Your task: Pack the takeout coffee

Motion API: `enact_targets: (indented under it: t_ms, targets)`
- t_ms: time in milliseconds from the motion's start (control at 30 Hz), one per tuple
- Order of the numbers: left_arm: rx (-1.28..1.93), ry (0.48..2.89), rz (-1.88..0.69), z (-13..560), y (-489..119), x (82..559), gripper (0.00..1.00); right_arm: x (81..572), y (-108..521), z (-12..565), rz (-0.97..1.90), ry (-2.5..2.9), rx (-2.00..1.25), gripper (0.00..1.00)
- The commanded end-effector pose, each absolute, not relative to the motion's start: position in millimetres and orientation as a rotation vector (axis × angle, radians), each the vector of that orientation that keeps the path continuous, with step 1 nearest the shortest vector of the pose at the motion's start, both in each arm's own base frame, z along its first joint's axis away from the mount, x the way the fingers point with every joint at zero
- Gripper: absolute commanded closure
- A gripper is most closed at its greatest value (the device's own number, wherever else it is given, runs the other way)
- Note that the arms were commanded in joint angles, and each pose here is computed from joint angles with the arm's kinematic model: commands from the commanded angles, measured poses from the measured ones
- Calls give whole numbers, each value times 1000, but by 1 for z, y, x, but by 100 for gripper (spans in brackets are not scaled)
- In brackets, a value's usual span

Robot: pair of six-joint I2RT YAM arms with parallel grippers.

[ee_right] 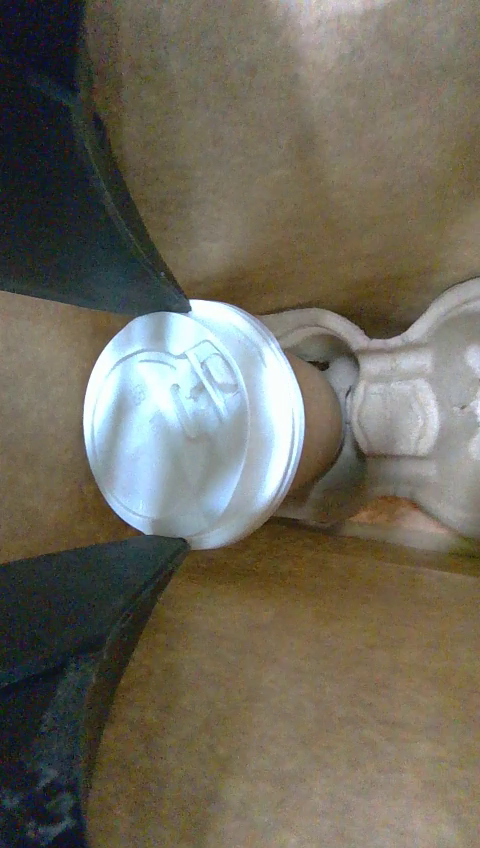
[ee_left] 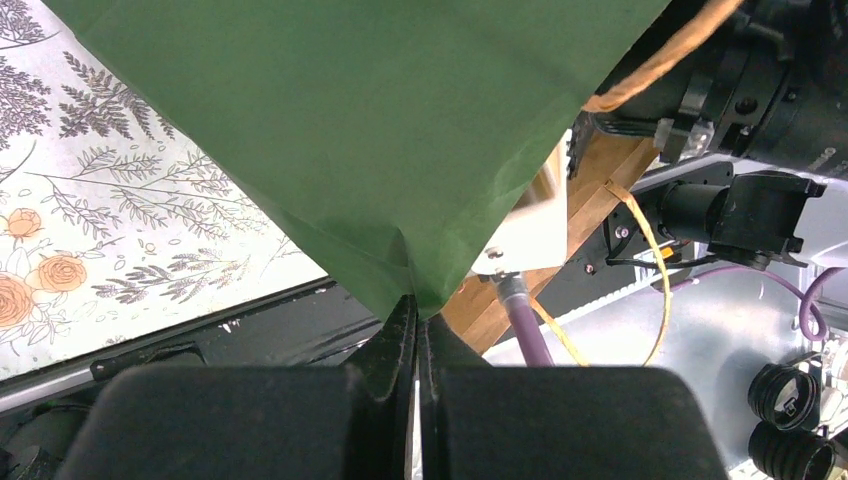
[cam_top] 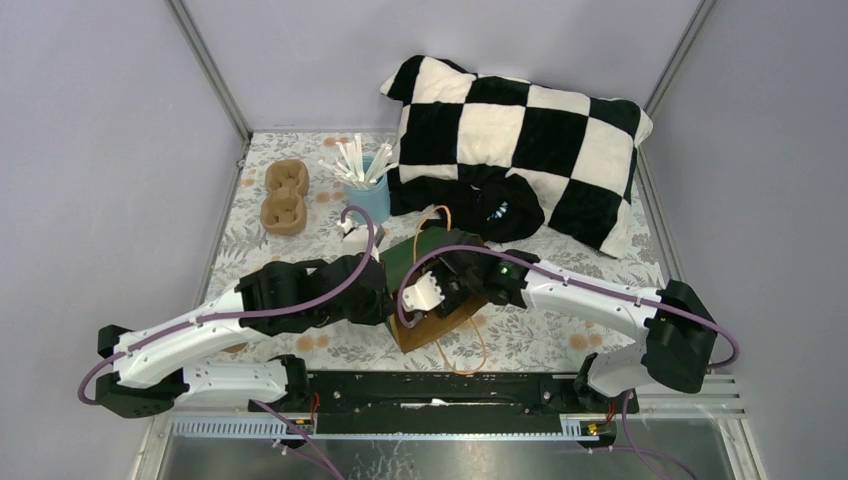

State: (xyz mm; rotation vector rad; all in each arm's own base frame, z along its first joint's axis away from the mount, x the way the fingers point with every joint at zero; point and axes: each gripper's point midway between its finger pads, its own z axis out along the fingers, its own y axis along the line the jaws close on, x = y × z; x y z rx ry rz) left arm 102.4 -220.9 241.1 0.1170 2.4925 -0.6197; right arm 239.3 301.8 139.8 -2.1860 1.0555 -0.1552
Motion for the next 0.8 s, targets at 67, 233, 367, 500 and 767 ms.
enact_targets:
  t_ms: [67, 233, 367, 500, 767]
  targets:
    - [61, 2495, -527, 252, -210, 108, 100, 249, 316, 156, -57, 1013, -2097, 52]
    - [-24, 2486, -430, 256, -199, 116, 100, 247, 324, 155, 16, 1073, -2057, 53]
    - [-106, 2487, -348, 259, -190, 121, 93, 252, 331, 163, 34, 1130, -2000, 53]
    - [-138, 2497, -301, 258, -190, 123, 87, 258, 335, 163, 17, 1126, -1998, 53]
    - [-205, 2499, -242, 248, -191, 127, 71, 258, 341, 170, 46, 1133, -1967, 54]
